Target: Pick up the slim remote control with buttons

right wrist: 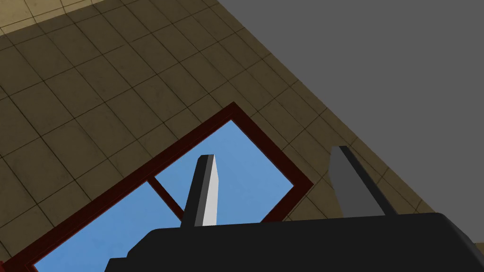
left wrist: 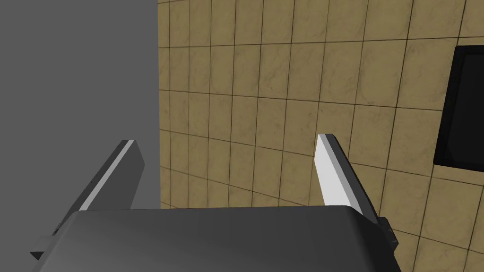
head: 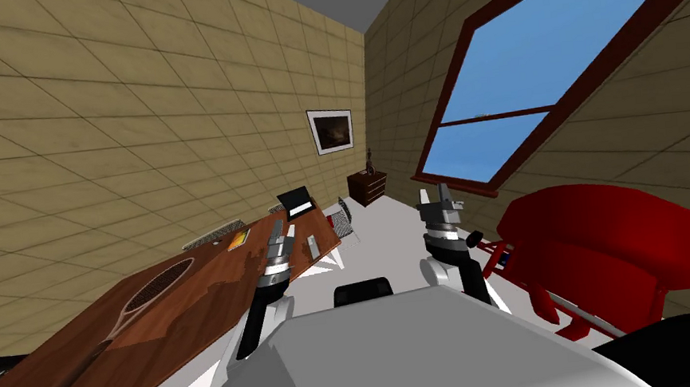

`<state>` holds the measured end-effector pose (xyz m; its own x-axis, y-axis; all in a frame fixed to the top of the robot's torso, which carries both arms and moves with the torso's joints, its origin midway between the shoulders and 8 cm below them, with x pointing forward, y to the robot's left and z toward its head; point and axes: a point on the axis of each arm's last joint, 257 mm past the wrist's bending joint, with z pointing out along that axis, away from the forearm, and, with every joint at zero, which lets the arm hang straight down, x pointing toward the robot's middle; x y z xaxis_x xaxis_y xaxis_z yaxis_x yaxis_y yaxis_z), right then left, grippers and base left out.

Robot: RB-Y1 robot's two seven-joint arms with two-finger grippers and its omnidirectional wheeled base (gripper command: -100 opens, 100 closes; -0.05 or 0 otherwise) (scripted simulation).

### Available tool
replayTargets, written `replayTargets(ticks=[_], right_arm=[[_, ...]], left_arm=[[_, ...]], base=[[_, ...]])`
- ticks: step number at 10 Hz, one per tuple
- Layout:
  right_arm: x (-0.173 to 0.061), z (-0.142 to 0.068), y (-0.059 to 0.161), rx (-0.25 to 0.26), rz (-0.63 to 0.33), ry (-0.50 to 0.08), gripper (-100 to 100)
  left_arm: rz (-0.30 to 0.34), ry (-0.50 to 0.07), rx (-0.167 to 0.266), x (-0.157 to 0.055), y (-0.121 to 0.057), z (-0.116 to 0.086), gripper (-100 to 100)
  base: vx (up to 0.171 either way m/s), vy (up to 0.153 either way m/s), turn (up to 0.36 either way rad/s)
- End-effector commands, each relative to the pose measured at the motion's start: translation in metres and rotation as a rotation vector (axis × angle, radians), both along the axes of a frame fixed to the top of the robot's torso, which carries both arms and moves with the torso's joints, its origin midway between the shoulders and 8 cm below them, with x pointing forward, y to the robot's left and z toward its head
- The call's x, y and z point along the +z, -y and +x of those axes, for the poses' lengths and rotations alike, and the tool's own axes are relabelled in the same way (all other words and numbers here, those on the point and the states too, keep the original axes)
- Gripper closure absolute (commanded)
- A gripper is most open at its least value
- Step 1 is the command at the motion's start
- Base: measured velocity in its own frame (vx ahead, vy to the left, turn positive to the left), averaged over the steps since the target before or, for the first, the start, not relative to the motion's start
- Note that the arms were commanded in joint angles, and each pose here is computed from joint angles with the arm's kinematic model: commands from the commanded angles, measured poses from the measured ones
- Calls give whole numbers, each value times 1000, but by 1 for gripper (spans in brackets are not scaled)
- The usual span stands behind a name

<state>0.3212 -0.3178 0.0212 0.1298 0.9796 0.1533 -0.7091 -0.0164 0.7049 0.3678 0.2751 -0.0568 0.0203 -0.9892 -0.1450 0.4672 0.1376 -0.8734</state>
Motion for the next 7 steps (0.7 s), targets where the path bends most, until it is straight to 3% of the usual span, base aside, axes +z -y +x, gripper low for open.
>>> replayTargets(ticks=[1,3,6,7], right_arm=[[0,0,0,0,0,0,0],[0,0,0,0,0,0,0],[0,0,0,0,0,0,0],[0,0,0,0,0,0,0]], left_arm=[[35,-37,-10,-12,-2,-2,-100],[65,-72,-20,-23,-4,-3,-100],[117,-193,-31,-63,-16,-11,-100],[130,-196,-39,-64,-15,-11,-100]], base=[[-80,7,-174],[-92,15,-194],[-117,13,-277],[-86,22,-113]])
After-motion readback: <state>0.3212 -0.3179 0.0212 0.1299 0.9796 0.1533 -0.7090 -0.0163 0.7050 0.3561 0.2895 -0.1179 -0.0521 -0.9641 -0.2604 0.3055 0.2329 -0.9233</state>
